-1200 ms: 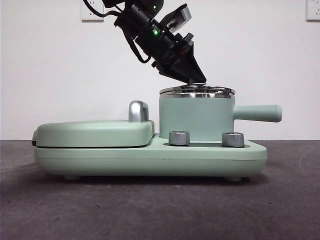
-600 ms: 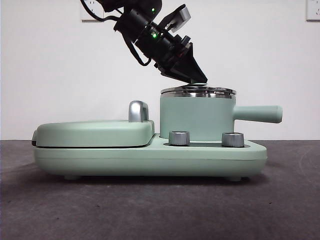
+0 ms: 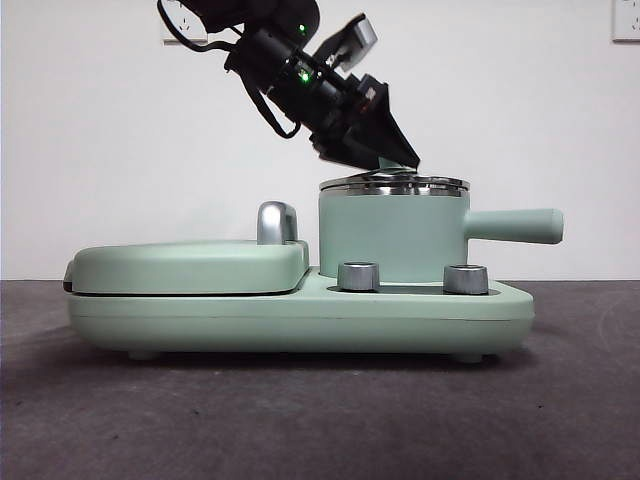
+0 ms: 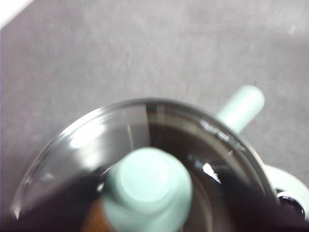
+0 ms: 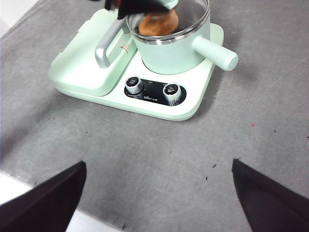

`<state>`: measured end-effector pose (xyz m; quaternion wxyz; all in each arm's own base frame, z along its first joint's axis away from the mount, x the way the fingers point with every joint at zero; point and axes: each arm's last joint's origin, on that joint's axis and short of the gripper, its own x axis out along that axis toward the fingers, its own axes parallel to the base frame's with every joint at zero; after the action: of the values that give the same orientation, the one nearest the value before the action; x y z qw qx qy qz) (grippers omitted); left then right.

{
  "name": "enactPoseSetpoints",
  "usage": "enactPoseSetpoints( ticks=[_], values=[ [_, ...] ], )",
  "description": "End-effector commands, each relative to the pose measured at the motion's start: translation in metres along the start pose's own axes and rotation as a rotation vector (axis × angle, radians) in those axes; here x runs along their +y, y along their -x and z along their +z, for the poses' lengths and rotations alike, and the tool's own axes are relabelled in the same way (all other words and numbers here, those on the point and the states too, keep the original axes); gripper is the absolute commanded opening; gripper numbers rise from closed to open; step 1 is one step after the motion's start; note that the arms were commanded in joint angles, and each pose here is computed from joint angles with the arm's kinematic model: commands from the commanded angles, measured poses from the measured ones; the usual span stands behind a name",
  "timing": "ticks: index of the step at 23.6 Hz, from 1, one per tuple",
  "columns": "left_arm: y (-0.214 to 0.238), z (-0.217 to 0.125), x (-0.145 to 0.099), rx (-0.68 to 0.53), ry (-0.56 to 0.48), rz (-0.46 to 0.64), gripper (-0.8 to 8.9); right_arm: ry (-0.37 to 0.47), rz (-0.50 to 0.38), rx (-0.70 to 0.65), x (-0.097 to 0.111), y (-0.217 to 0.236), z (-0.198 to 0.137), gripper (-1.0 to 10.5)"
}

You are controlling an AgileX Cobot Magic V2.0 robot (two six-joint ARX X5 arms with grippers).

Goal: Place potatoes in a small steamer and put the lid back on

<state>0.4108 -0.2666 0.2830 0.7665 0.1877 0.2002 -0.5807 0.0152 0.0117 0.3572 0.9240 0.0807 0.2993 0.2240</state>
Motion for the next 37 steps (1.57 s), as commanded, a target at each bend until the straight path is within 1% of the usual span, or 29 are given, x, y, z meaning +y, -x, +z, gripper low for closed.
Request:
enactPoseSetpoints(
  ticks=[1,5,9,11,12,14,15,17,18,19,20,21,23,27,30,31,32,33,34,35,36,37],
  values=[
    [-0.012,-0.008,-0.001,0.033,0.027,-0.022,6.28,-0.008,0.007,-0.013,0.001,0.001,0.002,4.7],
    [0.018,0.017,-0.007,-0.019,0.037,0.014,6.27,-0.008,0.007,-0.013,0.001,0.001,0.002,4.7],
    [0.069,0.05,-0.028,-0.053,0.056,0.037,6.25,-0.008,0.007,-0.013,0.001,0.001,0.002,4.7],
    [0.099,0.06,-0.045,-0.028,0.111,0.025,6.23,-0.008,0.007,-0.013,0.001,0.001,0.002,4.7],
    [0.115,0.063,-0.056,0.004,0.153,0.01,6.2,-0.008,0.007,-0.013,0.001,0.001,0.002,4.7],
    [0.147,0.065,-0.08,0.082,0.275,-0.024,6.15,-0.007,0.008,-0.013,0.001,0.001,0.002,4.7],
    [0.16,0.065,-0.091,0.115,0.319,-0.037,5.99,-0.006,0.011,-0.012,0.001,0.001,0.002,4.7],
    [0.191,0.068,-0.115,0.152,0.398,-0.054,4.83,-0.003,0.015,-0.012,0.001,0.001,0.002,4.7],
    [0.207,0.067,-0.128,0.19,0.426,-0.068,4.2,-0.003,0.019,-0.011,0.001,0.001,0.002,4.7],
    [0.218,0.066,-0.14,0.216,0.434,-0.082,3.56,0.001,0.033,-0.009,0.002,0.001,0.002,4.7],
    [0.233,0.066,-0.152,0.218,0.443,-0.085,2.67,0.006,0.036,-0.011,0.002,0.001,0.002,4.7],
    [0.245,0.067,-0.162,0.202,0.433,-0.078,2.16,0.008,0.038,-0.015,0.002,0.001,0.003,4.7],
    [0.263,0.065,-0.176,0.164,0.414,-0.064,1.57,0.007,0.048,-0.014,0.002,0.001,0.003,4.7],
    [0.288,0.047,-0.209,0.114,0.375,-0.056,1.31,0.006,0.067,-0.01,0.003,0.001,0.003,4.7],
    [0.295,0.025,-0.227,0.093,0.352,-0.05,0.29,0.006,0.072,-0.009,0.003,0.001,0.003,4.5],
    [0.295,0.017,-0.231,0.085,0.348,-0.046,0.06,0.006,0.074,-0.008,0.003,0.001,0.003,3.9],
    [0.295,0.009,-0.235,0.079,0.345,-0.04,0.06,0.006,0.077,-0.008,0.003,0.001,0.003,3.2],
    [0.295,0.002,-0.237,0.074,0.342,-0.03,0.07,0.006,0.078,-0.007,0.003,0.001,0.003,2.3],
    [0.293,-0.005,-0.239,0.067,0.34,-0.019,0.07,0.006,0.078,-0.007,0.003,0.001,0.003,1.0],
    [0.292,-0.012,-0.24,0.061,0.342,-0.01,0.07,0.006,0.078,-0.008,0.003,0.001,0.003,0.3],
    [0.29,-0.017,-0.241,0.059,0.351,-0.003,0.07,0.006,0.078,-0.008,0.003,0.001,0.003,0.0],
    [0.287,-0.024,-0.241,0.055,0.361,0.002,0.07,0.006,0.078,-0.008,0.003,0.001,0.003,0.1]
  ],
)
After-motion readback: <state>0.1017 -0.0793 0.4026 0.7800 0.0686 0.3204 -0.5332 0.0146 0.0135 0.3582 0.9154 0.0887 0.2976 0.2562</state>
